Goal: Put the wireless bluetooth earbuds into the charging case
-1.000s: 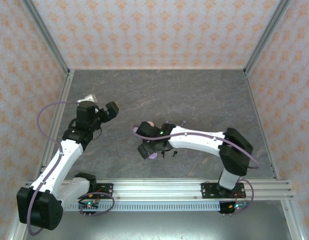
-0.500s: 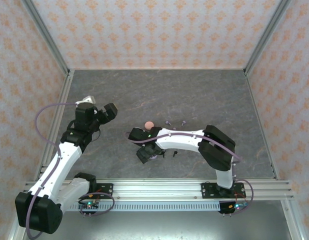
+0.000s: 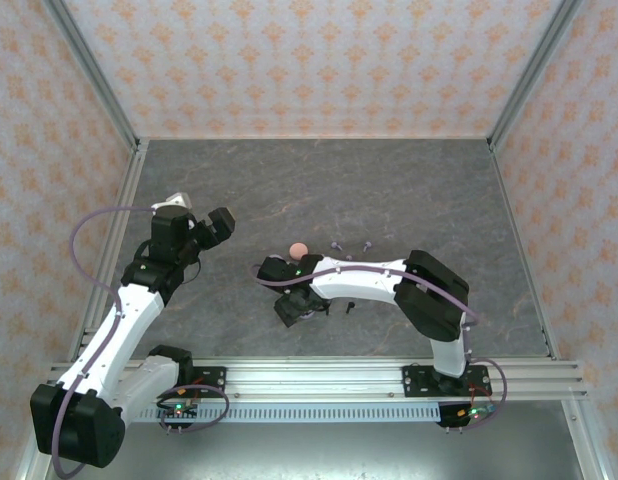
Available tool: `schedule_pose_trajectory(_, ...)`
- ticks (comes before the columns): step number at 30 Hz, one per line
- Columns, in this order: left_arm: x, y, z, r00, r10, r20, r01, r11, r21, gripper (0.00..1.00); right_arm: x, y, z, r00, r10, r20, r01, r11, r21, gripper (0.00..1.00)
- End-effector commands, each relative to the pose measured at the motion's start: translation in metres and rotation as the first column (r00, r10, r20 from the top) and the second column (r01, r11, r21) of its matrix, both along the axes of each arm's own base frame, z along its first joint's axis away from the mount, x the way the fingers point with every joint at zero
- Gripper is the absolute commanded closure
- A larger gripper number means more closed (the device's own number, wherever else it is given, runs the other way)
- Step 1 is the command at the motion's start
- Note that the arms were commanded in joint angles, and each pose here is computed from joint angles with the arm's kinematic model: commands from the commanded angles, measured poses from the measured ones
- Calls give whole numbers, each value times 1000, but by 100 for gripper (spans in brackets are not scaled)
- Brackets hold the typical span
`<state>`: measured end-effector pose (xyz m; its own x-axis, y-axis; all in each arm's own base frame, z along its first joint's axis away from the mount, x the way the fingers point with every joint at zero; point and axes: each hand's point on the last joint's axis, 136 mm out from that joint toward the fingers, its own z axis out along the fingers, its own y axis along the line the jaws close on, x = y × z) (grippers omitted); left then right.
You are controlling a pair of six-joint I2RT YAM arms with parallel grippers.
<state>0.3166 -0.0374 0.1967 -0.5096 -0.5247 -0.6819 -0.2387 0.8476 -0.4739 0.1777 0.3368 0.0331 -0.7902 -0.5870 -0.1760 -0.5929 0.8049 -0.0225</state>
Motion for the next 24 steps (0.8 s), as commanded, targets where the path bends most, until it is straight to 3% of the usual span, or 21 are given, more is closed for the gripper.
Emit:
schedule_pose_trajectory(1,2,3,9,1000,21,8,-21,1000,6,0,-8,-12,-14,999,-20,-32,18,998,-57,25)
schedule_pose_trajectory(13,2,2,12,1000,16,6,-16,1000,14,0,-13,-20,-25,997,-47,-69,41,996,-79,32)
schedule_pose_trajectory(18,2,2,13,1000,16,8,-16,1000,16,0,-13,-22,-27,995,-58,-77,53,996,-65,40)
schedule_pose_trajectory(24,1,-1,17,1000,-9,19,8,1000,16,0,-1,-24,-15,999,-53,-13,52,998,-18,46)
